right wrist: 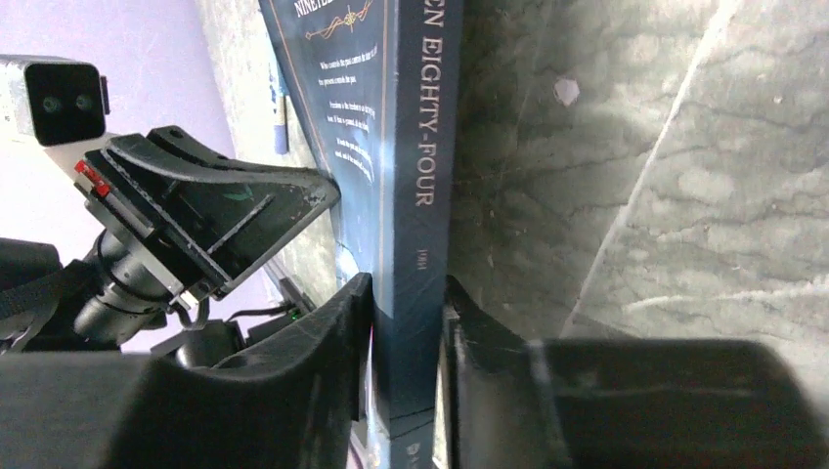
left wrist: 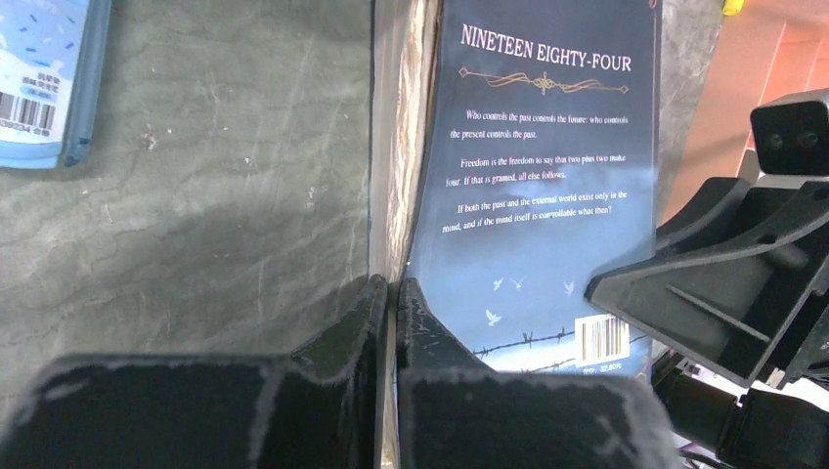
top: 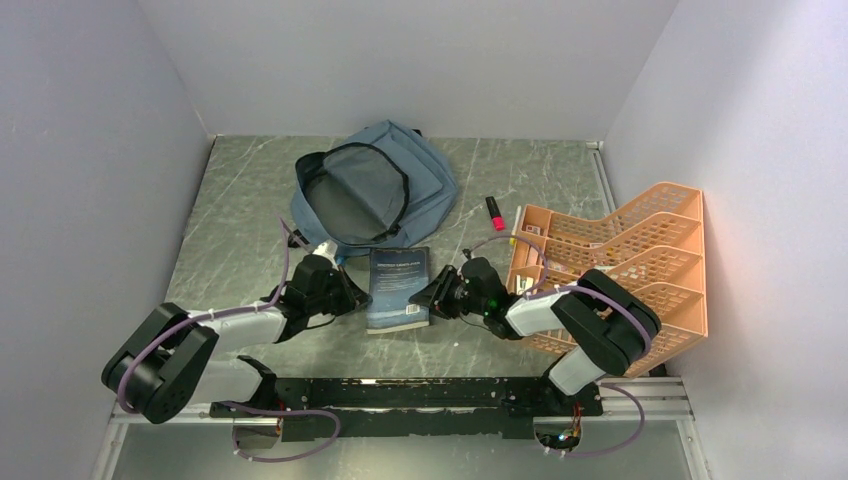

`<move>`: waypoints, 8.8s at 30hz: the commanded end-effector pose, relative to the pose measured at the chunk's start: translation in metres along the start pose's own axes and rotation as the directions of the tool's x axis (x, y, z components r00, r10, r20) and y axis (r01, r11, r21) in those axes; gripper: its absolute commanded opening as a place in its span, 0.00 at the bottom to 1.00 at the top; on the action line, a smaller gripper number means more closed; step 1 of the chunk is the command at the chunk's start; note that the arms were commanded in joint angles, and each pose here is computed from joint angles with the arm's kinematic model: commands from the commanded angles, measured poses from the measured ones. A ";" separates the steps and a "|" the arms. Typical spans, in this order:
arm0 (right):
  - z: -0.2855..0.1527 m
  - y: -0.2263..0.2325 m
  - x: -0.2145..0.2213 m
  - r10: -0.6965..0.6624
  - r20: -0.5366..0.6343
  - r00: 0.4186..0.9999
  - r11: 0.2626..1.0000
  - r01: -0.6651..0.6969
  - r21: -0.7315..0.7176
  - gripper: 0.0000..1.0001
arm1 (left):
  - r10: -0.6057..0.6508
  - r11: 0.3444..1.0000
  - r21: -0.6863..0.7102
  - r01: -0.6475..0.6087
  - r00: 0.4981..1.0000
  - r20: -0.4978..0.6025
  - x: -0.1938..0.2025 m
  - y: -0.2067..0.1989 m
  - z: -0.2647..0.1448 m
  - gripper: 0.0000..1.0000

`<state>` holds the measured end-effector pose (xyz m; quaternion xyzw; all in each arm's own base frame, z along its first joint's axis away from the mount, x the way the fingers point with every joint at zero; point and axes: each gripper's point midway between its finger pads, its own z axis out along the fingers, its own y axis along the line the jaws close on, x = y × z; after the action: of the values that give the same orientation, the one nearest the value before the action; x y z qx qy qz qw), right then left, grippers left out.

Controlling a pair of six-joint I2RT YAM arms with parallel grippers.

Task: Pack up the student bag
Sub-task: Pick up the book from the center of the board, then place the book in the student bag.

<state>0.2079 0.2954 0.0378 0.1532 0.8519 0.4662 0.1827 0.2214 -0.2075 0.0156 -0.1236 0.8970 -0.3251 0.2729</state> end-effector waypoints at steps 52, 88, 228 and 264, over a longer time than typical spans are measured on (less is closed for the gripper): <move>-0.200 0.209 0.026 -0.957 0.267 0.115 -0.036 0.865 -0.501 0.00 | 0.796 0.001 0.459 -0.889 0.278 0.537 -0.043 -0.215 -0.223 0.67; -0.197 0.219 -0.011 -0.964 0.264 0.041 -0.041 0.953 -0.299 0.44 | 0.857 0.047 0.575 -0.817 0.329 0.397 -0.016 -0.220 -0.203 0.05; 0.078 0.253 -0.209 -0.957 0.197 0.212 0.273 0.889 0.369 0.00 | -0.245 0.898 0.440 0.028 0.861 0.445 -0.302 -0.150 0.003 0.05; 0.092 0.234 -0.199 -0.943 0.167 0.287 0.328 0.885 0.331 0.00 | -0.195 0.950 0.302 0.077 0.902 0.386 -0.296 -0.138 0.132 0.67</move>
<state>0.4603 0.3792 0.1909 -0.2681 0.8025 0.1259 0.5179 0.5454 -0.2549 0.0978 -0.2474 0.7770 -0.4140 0.4047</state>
